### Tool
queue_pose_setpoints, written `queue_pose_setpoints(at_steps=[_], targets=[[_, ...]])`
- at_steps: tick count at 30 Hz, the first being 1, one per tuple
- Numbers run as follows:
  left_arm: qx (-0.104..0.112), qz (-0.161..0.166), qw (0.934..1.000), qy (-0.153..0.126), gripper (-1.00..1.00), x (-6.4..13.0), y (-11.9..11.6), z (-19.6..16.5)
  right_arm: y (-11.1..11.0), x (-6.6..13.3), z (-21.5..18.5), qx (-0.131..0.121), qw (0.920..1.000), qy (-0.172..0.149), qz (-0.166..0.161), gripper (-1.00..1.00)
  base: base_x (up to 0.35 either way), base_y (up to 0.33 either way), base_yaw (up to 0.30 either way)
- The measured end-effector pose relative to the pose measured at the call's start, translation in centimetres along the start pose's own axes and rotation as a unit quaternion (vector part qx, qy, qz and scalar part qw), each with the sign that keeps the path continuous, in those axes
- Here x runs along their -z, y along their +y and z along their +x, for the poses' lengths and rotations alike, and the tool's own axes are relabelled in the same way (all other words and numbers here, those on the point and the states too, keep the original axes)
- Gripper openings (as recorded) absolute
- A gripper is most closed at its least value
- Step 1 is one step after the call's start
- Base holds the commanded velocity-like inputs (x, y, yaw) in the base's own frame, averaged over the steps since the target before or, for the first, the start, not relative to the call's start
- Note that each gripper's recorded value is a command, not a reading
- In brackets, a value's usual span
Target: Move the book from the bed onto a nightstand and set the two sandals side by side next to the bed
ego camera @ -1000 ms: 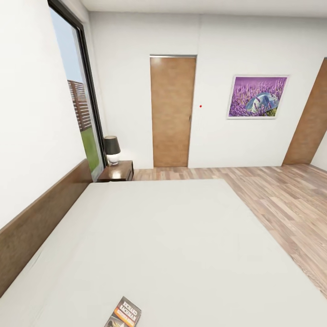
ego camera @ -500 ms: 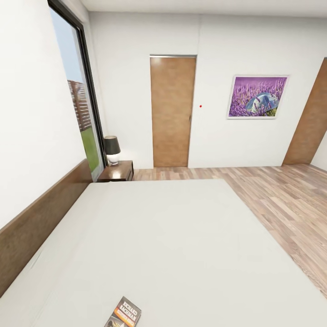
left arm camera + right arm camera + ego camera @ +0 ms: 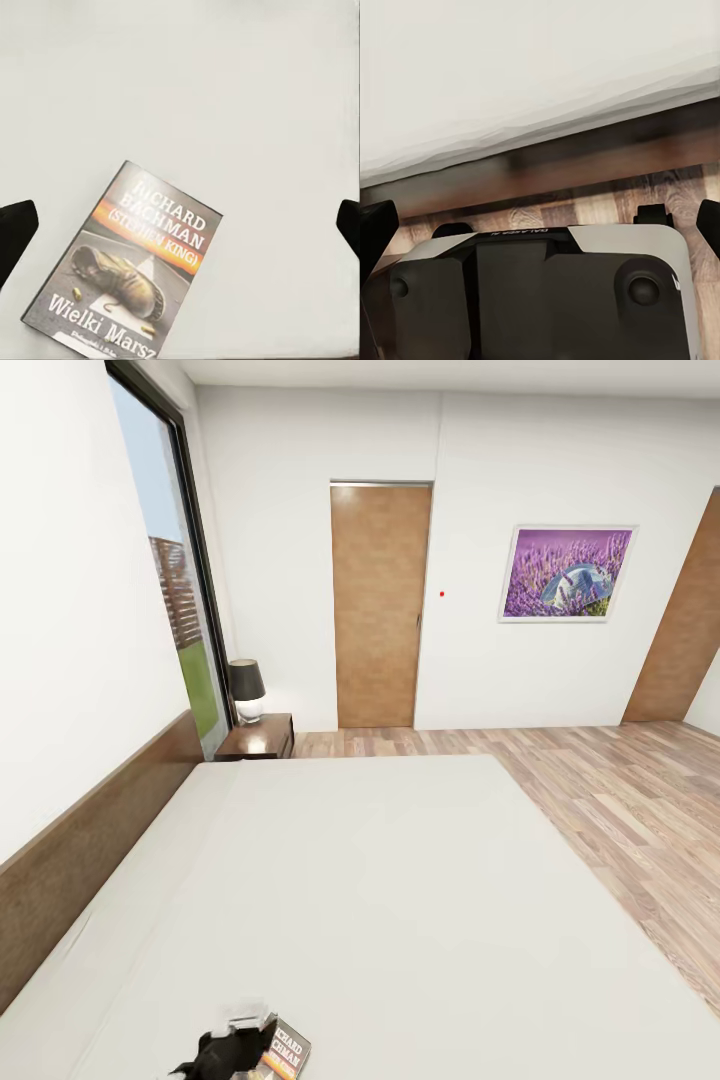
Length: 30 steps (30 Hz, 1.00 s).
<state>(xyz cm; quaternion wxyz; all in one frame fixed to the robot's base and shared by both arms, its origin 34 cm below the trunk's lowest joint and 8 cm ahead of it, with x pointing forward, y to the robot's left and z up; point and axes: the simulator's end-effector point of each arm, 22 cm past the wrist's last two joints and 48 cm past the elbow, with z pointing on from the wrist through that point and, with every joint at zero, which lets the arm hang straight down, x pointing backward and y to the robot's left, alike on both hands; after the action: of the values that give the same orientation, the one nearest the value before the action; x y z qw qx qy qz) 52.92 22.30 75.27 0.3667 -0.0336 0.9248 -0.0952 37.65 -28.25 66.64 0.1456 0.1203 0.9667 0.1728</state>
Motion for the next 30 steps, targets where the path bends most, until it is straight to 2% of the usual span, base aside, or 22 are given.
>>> queue_pose_setpoints(at_steps=[4,9,13,15,20,28,30], targets=[[-0.002,0.016,0.9997,-0.02,1.0,0.0,-1.6,-3.7,0.0,0.0,0.0,0.0,1.0,0.0,0.0,1.0,0.0,0.0,0.0],[-0.006,0.033,0.9972,-0.066,1.0,0.2,-3.9,-10.7,0.0,0.0,0.0,0.0,1.0,0.0,0.0,1.0,0.0,0.0,0.0],[-0.006,0.019,0.9958,-0.09,1.0,0.2,-4.2,-14.7,0.0,0.0,0.0,0.001,1.0,0.0,0.0,1.0,0.0,0.0,0.0],[-0.004,-0.002,0.9941,-0.108,1.0,0.2,-3.6,-17.6,0.0,0.0,0.0,0.001,1.0,0.0,0.0,1.0,0.0,0.0,0.0],[0.01,-0.029,0.9914,-0.127,1.0,0.3,-3.2,-20.5,0.0,0.0,0.0,0.001,1.0,0.001,0.0,1.0,0.0,0.0,0.0],[0.031,-0.065,0.9884,-0.134,1.0,0.4,-2.4,-21.4,0.0,0.0,0.0,0.001,1.0,0.001,0.0,1.0,0.0,0.0,0.0],[0.047,-0.072,0.9875,-0.132,1.0,0.4,-1.8,-21.2,0.0,0.0,0.0,0.001,1.0,0.001,0.0,1.0,0.0,0.0,0.0]])
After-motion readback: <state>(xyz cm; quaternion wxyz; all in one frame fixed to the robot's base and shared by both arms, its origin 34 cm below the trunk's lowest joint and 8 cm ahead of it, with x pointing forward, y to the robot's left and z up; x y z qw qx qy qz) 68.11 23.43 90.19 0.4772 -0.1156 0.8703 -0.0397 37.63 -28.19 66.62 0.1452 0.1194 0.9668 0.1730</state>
